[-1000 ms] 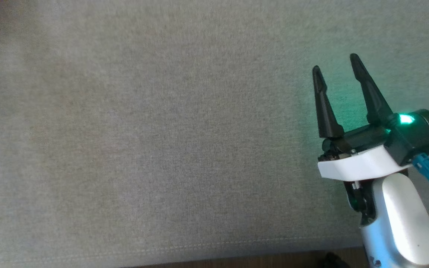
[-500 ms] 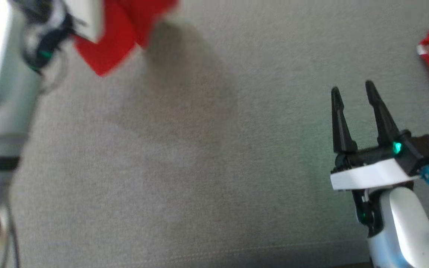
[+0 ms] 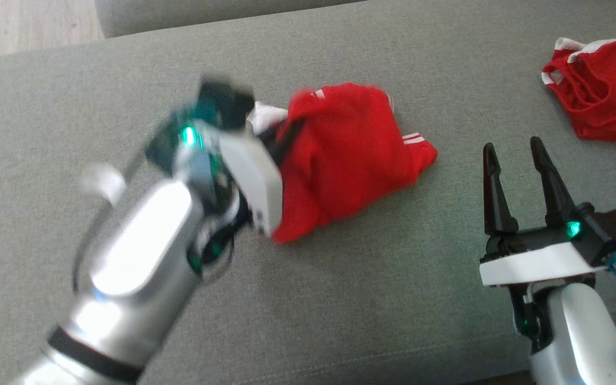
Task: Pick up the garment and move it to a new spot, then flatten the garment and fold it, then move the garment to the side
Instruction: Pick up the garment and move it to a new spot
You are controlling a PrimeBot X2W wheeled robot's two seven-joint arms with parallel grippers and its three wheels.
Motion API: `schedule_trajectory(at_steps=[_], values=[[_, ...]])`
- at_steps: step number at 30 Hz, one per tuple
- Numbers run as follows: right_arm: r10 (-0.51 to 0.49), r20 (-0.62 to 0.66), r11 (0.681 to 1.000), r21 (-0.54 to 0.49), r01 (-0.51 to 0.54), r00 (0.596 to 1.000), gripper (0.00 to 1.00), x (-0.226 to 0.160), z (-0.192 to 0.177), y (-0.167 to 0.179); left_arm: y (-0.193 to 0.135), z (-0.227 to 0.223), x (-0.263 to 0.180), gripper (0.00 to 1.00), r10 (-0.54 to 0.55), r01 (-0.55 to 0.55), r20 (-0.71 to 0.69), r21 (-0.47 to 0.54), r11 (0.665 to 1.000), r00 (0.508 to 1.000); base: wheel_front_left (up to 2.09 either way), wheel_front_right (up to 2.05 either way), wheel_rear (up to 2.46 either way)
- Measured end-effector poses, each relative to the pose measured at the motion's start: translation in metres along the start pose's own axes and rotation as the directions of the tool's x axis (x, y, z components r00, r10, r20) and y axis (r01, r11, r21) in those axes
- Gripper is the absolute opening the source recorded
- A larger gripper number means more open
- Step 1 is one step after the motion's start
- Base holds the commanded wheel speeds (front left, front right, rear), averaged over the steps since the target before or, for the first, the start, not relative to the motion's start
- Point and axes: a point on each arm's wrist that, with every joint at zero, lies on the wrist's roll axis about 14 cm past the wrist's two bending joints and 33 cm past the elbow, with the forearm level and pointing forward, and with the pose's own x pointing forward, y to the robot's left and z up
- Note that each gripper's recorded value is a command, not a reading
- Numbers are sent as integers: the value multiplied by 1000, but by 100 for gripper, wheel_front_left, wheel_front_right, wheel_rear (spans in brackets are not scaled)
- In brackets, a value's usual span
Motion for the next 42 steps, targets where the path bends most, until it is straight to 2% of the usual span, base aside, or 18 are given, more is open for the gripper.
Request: schedule_trajectory(at_steps=[6,9,10,11,12,18,24,27,31,37,42], values=[[-8,-32,1000,10,8,999,100,-6,-10,-1,-6,-62,-4,0,42,-47,-65,-90,995,997,0,0,0],[-3,-41,1000,14,4,999,100,-7,-13,0,-8,-77,-4,0,60,-66,-68,-91,994,996,0,0,0],[0,-45,1000,18,1,999,100,-8,-14,2,-7,-79,-4,34,66,-71,-57,-87,994,996,0,0,0],[1,-48,1000,20,0,999,100,-8,-16,2,-6,-79,-4,83,73,-76,-47,-87,993,996,0,0,0],[3,-52,1000,20,-2,999,100,-8,-17,3,-5,-79,-5,100,81,-83,-32,-90,992,996,0,0,0],[20,-45,1000,25,-19,999,100,-9,-14,9,-4,-64,-17,100,141,-130,93,-111,985,986,0,0,0],[39,-31,999,21,-38,999,100,-15,-8,16,6,-35,-41,100,234,-211,229,-121,970,945,0,0,0],[43,-33,999,18,-42,999,100,-19,-8,17,15,-29,-60,100,300,-270,268,-146,952,915,0,0,0],[49,-20,999,12,-49,999,100,-20,-2,20,31,-36,-94,100,414,-375,276,-185,908,867,0,0,0],[68,-41,998,19,-67,997,100,-31,-10,27,47,-47,-148,100,578,-520,277,-257,814,768,0,0,0],[84,-64,996,46,-81,994,100,-36,-18,34,53,-43,-186,100,657,-601,312,-266,754,687,0,0,0]])
